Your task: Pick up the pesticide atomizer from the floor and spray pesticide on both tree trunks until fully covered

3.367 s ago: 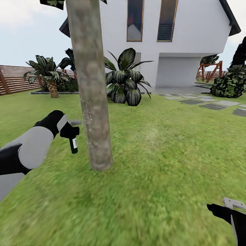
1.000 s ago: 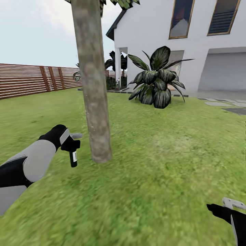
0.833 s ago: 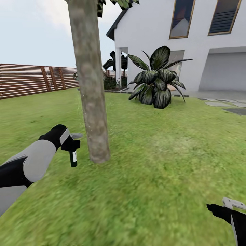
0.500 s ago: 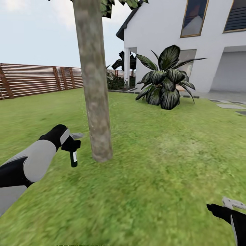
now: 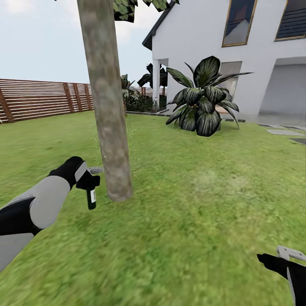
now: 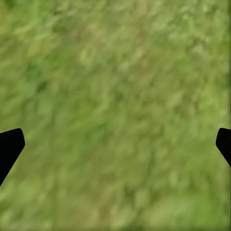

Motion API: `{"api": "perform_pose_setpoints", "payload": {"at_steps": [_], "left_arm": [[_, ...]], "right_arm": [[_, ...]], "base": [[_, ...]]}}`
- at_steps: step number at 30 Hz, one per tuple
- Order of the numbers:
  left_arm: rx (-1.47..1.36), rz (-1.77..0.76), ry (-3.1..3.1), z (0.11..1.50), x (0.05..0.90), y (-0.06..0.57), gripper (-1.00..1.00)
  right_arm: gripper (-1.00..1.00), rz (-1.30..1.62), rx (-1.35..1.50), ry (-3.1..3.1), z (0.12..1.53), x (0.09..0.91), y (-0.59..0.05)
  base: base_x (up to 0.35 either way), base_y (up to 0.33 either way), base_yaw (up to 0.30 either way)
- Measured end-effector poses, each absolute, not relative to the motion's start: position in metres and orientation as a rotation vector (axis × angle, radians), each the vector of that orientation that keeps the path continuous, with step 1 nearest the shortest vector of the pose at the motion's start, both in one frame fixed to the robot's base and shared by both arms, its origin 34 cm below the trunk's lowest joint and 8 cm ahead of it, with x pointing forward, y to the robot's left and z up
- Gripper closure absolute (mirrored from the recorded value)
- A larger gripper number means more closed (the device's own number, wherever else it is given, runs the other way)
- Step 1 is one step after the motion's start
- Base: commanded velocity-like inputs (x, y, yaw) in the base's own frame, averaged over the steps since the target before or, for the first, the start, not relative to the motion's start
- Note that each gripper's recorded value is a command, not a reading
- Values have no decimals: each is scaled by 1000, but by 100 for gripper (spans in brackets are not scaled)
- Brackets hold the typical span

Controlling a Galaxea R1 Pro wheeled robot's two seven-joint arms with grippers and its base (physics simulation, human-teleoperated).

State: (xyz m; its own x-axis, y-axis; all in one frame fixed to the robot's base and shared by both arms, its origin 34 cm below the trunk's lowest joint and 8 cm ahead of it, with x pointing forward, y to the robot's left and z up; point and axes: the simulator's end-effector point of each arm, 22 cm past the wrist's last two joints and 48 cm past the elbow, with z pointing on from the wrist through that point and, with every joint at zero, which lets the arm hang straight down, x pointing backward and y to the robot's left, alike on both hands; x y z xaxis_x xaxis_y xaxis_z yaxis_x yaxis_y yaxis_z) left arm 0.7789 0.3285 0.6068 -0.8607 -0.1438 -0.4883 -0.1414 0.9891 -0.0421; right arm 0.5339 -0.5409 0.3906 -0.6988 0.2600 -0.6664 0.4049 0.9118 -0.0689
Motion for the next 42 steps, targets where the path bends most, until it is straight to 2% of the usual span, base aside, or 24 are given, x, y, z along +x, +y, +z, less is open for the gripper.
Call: {"api": "perform_pose_setpoints", "payload": {"at_steps": [6, 13, 29, 31, 36, 42], "left_arm": [[-232, 27, 2479, 664, 803, 346, 100], [-194, -8, 2451, 682, 813, 318, 100], [-164, -39, 2304, 798, 842, 303, 100], [-137, 0, 2300, 803, 842, 299, 100], [-49, 345, 2285, 820, 839, 331, 100], [-51, 396, 2244, 850, 840, 340, 100]], "right_arm": [[-100, -275, 474, 2379, 391, 534, -541], [-100, -275, 474, 2378, 391, 534, -542], [-100, -276, 474, 2379, 391, 534, -542], [-100, -277, 474, 2378, 391, 534, -542], [-100, -277, 474, 2379, 391, 533, -542], [-100, -276, 474, 2378, 391, 534, -542]], "base": [[0, -1, -2], [0, 0, 0], [0, 0, -48], [0, 0, -4], [0, 0, 0], [0, 0, 0]]}}
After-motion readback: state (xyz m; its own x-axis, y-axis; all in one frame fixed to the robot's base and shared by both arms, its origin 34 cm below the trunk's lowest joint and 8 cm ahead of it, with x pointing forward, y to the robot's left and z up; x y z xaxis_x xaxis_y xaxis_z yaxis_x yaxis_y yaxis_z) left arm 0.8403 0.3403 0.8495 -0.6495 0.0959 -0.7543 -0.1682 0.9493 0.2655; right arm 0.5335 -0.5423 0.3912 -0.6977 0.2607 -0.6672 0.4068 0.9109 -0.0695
